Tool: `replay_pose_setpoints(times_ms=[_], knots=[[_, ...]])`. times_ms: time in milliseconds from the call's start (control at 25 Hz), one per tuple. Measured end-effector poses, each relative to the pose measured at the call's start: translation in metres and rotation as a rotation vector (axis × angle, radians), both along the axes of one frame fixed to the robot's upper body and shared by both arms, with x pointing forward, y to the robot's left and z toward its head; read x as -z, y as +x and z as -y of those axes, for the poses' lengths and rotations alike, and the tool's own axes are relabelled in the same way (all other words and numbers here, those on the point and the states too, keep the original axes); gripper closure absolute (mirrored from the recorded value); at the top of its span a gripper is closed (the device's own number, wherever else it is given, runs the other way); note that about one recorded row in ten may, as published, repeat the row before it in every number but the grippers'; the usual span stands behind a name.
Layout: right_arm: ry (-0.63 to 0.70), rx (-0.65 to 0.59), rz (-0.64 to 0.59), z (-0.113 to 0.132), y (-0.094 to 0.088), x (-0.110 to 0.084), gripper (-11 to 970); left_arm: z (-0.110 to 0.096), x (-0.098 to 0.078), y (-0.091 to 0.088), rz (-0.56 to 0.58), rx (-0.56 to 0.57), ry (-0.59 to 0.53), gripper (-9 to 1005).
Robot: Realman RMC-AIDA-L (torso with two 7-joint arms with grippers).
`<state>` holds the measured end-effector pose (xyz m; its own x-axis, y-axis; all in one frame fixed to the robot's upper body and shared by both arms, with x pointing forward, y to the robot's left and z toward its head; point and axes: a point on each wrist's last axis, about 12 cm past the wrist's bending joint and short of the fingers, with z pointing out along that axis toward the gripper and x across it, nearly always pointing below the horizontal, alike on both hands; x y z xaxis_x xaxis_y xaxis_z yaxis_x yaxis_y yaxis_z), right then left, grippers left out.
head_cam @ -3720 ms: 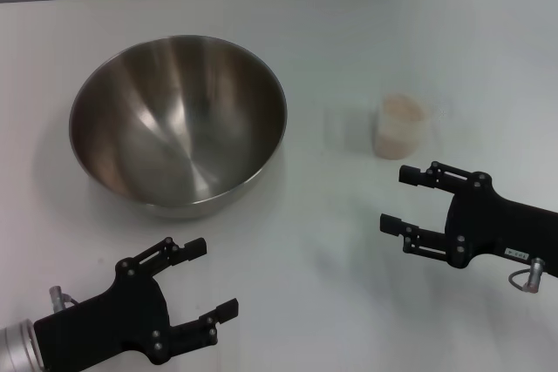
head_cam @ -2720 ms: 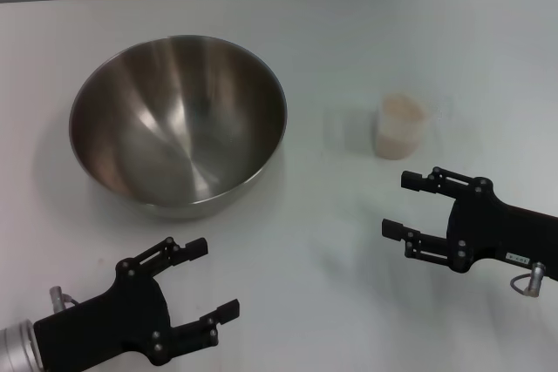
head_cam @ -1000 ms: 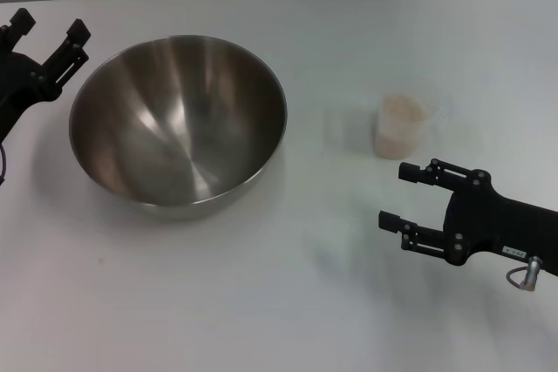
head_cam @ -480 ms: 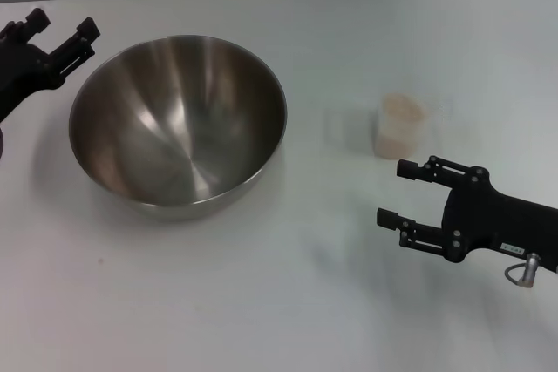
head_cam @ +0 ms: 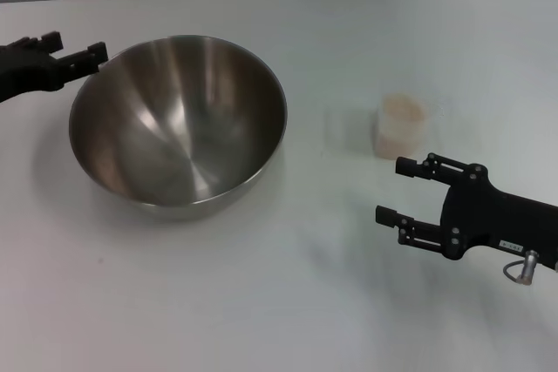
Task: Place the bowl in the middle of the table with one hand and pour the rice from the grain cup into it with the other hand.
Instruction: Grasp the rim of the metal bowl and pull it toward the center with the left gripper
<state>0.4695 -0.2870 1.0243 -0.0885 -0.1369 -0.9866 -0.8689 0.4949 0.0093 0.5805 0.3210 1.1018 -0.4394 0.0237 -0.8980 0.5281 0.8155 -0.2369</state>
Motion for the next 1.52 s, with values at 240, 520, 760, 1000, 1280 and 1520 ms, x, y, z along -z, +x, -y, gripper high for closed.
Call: replay_pose_setpoints(times_ms=[240,520,760,1000,1280,1520], knots=[[0.0,-0.001,0.001,0.0,0.0,0.0,234,0.004,-0.01,0.007,-0.113,0.04,0.112,184],[0.0,-0.001,0.001,0.0,0.001,0.0,234,0.015,-0.021,0.016,-0.205,0.089,0.206,187],[0.0,-0.002,0.002,0.0,0.001,0.0,234,0.022,-0.024,0.022,-0.252,0.102,0.27,188],[0.0,-0.002,0.002,0.0,0.001,0.0,234,0.027,-0.026,0.026,-0.275,0.113,0.32,190],[0.0,0.0,0.0,0.0,0.0,0.0,233,0.029,-0.027,0.027,-0.277,0.114,0.324,192],[0.001,0.0,-0.001,0.0,0.0,0.0,233,0.03,-0.027,0.026,-0.287,0.128,0.331,218]])
